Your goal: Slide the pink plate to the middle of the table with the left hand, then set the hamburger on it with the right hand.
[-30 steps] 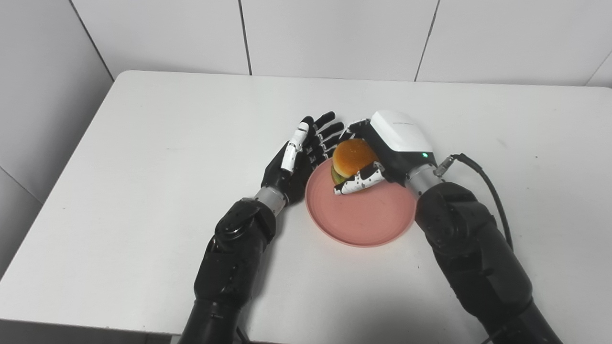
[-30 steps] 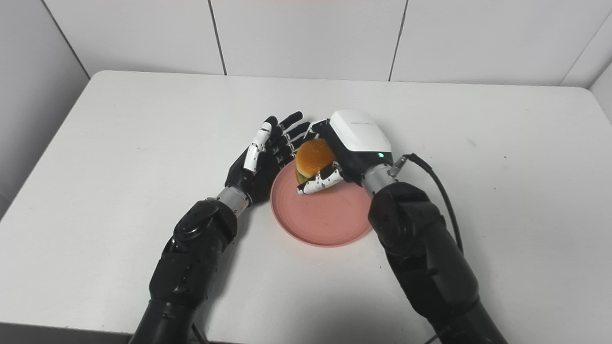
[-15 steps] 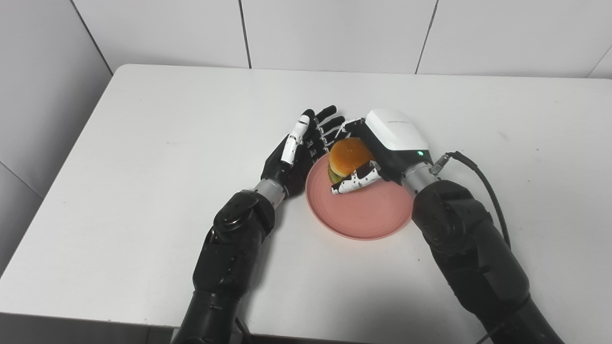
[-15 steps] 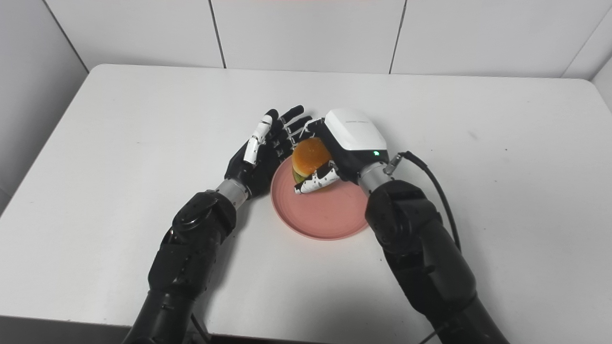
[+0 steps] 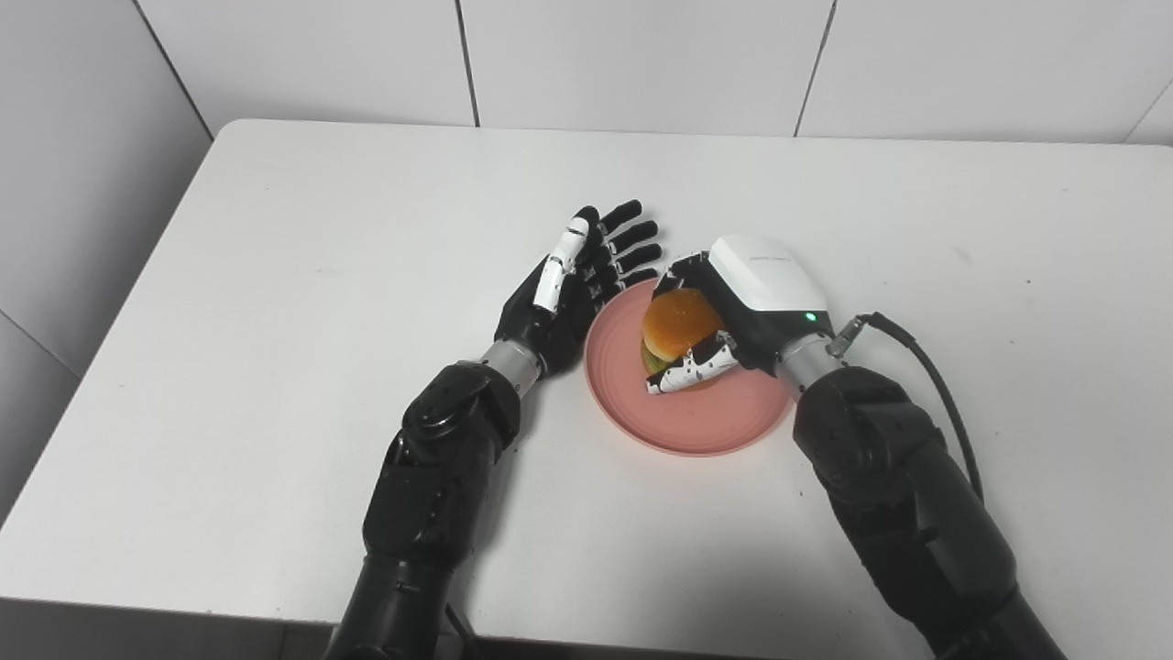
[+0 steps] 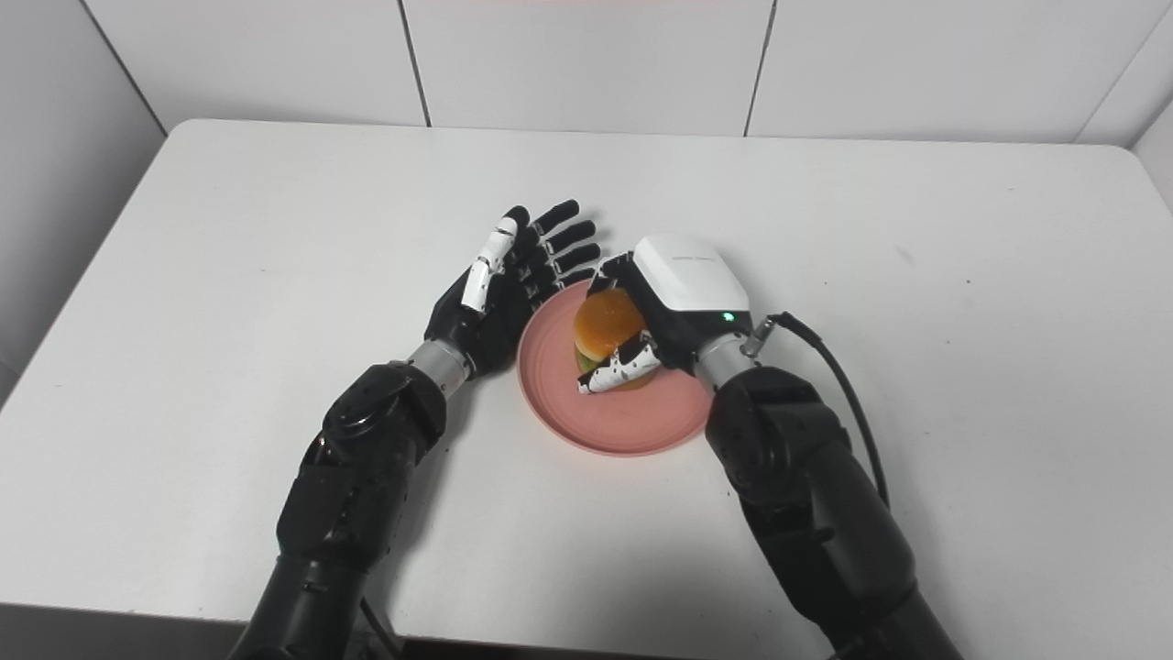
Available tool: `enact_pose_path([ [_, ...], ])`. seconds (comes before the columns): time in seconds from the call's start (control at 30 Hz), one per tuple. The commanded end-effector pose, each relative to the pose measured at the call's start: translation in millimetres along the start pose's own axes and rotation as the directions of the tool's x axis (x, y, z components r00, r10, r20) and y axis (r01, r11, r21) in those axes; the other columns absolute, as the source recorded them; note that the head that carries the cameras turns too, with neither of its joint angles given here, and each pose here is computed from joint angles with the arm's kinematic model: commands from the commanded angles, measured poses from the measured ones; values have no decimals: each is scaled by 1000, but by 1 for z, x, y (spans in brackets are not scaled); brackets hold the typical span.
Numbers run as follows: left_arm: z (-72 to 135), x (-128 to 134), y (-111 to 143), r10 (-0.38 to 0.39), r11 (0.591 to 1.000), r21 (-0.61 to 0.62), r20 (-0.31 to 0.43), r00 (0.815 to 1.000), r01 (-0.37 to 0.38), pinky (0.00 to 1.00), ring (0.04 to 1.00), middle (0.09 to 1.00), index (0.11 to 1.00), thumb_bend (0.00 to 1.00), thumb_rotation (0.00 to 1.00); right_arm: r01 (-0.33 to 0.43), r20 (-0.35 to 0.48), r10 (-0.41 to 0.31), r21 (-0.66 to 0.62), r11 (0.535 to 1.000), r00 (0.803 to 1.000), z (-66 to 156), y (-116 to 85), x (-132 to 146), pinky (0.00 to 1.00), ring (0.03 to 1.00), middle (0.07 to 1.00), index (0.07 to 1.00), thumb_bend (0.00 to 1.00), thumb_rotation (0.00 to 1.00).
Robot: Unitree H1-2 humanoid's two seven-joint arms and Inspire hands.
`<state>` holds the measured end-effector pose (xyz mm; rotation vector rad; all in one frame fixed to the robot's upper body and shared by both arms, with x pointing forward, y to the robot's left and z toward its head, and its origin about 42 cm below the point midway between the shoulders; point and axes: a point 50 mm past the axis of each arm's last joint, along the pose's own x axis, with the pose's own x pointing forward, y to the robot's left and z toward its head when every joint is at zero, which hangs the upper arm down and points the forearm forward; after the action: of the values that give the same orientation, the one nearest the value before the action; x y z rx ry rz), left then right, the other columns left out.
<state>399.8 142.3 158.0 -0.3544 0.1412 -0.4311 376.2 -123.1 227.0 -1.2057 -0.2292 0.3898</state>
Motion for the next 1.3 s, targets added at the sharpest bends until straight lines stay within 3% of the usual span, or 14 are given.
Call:
enact_pose_path([
  [0.0,-36,-16,19,80,996,-31,-165,983,-86,869,875,880,880,397,1000,55,38,-55,-15,998,998,7,-15,4,247,339,433,491,500,140],
  [0.23,-35,-17,20,76,996,-26,-167,983,-81,863,877,883,886,397,1000,27,22,-26,-24,999,999,5,-8,5,252,343,437,491,504,144],
  [0.3,-35,-16,20,77,996,-28,-168,983,-83,865,879,884,887,400,1000,19,17,-19,-33,999,1000,4,-7,6,298,398,484,492,509,150],
  [0.33,-35,-16,20,79,996,-29,-169,982,-85,866,880,884,886,402,1000,16,16,-15,-47,999,1000,4,-7,6,367,474,551,569,582,248],
  [0.5,-35,-16,20,77,996,-34,-170,982,-84,861,882,887,879,402,1000,2,6,-1,-111,994,1000,5,-7,4,566,687,770,805,759,576],
  [0.53,-35,-16,20,76,996,-36,-171,982,-83,861,884,889,879,401,1000,-1,5,2,-113,994,1000,5,-8,4,583,705,790,823,771,599],
  [0.6,-36,-16,20,74,996,-38,-170,983,-82,874,908,911,900,405,1000,-2,4,2,-110,994,1000,6,-9,3,724,817,884,916,819,685],
  [0.7,-36,-16,21,73,996,-41,-166,983,-81,874,909,908,888,408,1000,8,9,-7,-89,996,1000,7,-10,2,810,882,939,978,845,739],
  [0.87,-36,-17,21,71,996,-34,-167,983,-78,876,911,907,896,416,1000,27,28,-25,-76,997,999,8,-13,0,835,909,961,1000,856,816],
  [1.27,-36,-17,22,77,996,-40,-176,981,-86,874,906,901,893,420,1000,37,35,-34,-77,996,999,11,-20,-3,841,908,950,996,853,807],
])
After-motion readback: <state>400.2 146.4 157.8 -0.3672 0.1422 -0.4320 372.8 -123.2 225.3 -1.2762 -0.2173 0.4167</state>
